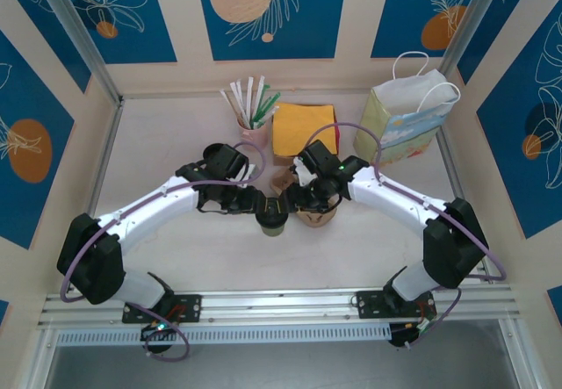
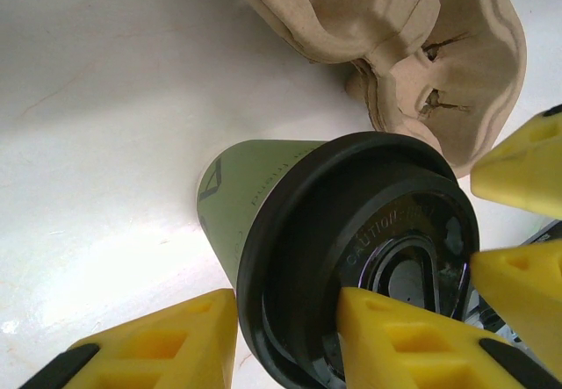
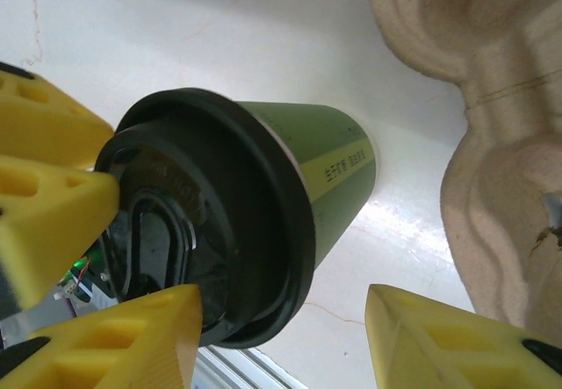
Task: Pack the takeout coffee
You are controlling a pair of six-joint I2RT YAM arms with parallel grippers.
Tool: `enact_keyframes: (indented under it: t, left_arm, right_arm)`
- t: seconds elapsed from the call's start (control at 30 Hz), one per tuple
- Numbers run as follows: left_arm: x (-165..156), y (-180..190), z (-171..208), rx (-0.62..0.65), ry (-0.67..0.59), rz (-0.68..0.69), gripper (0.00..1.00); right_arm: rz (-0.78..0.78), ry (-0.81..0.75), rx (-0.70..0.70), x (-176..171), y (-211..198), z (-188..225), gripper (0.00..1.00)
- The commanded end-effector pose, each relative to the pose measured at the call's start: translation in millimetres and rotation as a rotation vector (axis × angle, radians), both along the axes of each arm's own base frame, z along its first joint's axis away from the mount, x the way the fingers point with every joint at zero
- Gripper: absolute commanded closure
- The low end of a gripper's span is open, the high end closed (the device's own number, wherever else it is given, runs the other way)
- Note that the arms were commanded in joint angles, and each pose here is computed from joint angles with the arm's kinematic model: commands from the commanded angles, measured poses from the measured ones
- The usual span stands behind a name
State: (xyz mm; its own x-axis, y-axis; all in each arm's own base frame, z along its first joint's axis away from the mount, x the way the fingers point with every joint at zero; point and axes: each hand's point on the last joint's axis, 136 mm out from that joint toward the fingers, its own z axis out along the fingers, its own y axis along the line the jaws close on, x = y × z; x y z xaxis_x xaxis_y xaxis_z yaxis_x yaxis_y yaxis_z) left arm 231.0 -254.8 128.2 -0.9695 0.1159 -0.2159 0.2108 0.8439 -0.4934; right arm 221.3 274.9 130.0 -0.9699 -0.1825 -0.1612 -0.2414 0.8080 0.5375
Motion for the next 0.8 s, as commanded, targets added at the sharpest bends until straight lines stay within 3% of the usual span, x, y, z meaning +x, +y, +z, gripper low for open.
enact_keyframes:
  t: [0.0,0.77]
  left_arm:
    - [-24.8,21.2,-32.4,0.15,0.105,-0.023,0.66]
    - [-26.5,22.4,-36.9,0.158,0.114,-0.027,0.66]
  right_arm:
    - [0.038,0.005,0.04,-12.9,4.4,14.2,0.47]
    - [0.114,0.17,-0.144,-50.2,-5.6,-61.7,0.52]
